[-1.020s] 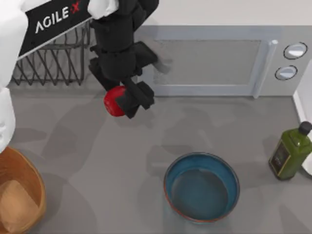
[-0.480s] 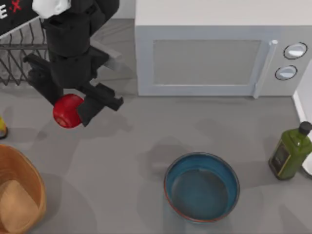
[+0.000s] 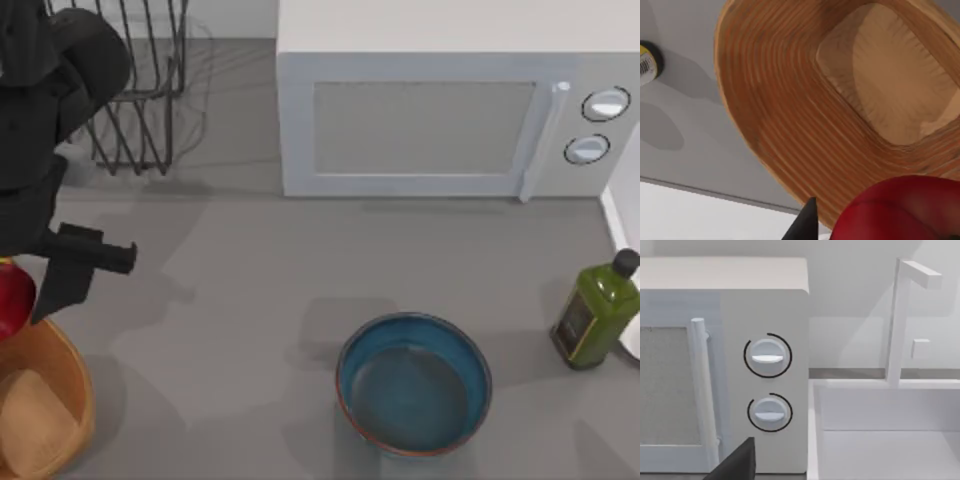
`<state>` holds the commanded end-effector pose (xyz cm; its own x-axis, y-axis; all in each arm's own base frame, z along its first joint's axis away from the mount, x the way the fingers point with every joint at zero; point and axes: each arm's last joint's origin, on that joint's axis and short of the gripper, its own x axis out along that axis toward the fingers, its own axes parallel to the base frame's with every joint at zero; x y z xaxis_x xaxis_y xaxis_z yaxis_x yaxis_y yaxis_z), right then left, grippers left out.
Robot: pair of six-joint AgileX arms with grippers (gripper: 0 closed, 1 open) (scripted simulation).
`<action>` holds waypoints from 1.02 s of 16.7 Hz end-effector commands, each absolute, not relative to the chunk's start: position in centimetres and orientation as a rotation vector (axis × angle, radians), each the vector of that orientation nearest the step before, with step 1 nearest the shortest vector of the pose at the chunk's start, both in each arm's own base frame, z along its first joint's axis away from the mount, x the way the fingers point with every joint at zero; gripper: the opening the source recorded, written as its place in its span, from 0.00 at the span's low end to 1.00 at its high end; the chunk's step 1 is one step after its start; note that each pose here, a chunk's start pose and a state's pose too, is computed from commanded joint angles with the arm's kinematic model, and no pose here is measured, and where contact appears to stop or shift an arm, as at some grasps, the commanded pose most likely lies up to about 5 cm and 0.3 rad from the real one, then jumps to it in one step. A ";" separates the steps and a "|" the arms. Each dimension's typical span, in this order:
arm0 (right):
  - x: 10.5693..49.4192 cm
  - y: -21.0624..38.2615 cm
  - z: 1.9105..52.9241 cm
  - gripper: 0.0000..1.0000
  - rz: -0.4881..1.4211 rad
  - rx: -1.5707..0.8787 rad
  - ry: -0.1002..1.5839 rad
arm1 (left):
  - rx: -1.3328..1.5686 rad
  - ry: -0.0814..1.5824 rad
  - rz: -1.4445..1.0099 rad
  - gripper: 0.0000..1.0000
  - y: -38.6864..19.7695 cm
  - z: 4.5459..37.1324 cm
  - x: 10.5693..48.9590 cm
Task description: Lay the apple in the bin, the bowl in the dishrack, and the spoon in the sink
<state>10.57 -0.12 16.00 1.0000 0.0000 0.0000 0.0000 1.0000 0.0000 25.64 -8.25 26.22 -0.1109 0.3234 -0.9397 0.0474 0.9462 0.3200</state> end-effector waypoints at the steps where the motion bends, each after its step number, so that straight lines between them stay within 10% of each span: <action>1: 10.6 -0.1 16.0 1.00 0.000 0.000 0.000 | 0.278 1.670 0.259 0.00 -8.0 26.3 25.3; 17: 10.6 -0.1 16.0 1.00 0.000 0.000 0.000 | 0.276 1.669 0.263 0.00 -6.0 19.6 24.3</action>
<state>10.57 -0.12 16.00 1.0000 0.0000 0.0000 0.0000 1.0000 0.0000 24.26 -5.95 19.63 -0.1110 0.3317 -0.9368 0.0270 0.9433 0.3308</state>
